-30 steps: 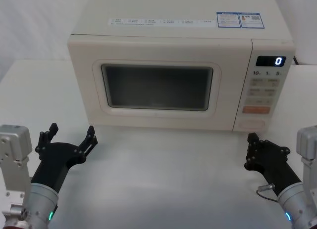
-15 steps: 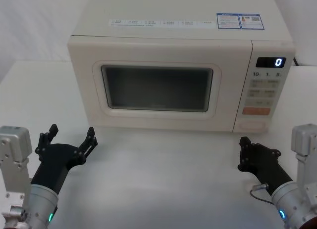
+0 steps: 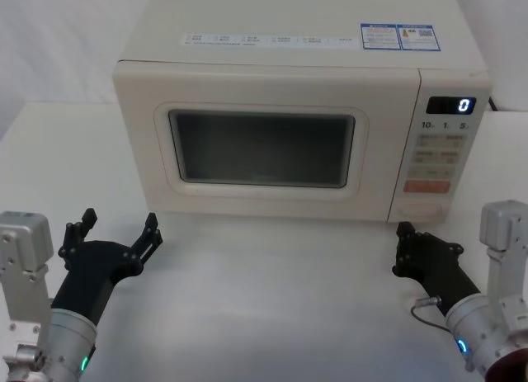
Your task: Press the button to open the microwave door with one hand; close the microwave door with the other hand.
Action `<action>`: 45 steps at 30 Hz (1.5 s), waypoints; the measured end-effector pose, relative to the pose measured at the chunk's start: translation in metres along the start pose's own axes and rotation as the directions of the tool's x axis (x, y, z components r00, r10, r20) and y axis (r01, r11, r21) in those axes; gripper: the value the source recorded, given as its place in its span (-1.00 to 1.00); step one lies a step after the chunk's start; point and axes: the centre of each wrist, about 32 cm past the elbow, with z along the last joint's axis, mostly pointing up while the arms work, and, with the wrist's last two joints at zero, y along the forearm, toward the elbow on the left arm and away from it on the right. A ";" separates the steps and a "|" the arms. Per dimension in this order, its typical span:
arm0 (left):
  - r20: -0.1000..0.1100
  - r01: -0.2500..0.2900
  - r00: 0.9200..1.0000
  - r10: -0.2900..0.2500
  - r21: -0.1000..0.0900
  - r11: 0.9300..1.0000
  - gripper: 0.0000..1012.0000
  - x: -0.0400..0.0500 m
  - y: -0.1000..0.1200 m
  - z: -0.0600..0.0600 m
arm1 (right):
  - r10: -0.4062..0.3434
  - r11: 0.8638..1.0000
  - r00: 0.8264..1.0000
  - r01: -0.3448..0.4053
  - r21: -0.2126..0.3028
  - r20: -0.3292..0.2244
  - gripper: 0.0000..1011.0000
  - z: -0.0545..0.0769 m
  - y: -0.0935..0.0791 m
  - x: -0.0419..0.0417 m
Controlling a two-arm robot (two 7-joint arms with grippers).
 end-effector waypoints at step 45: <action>0.000 0.000 1.000 0.000 0.000 1.000 0.98 0.0000 0.000 0.000 | -0.108 0.994 0.993 0.109 -0.003 0.045 -1.00 -0.004 0.028 0.0234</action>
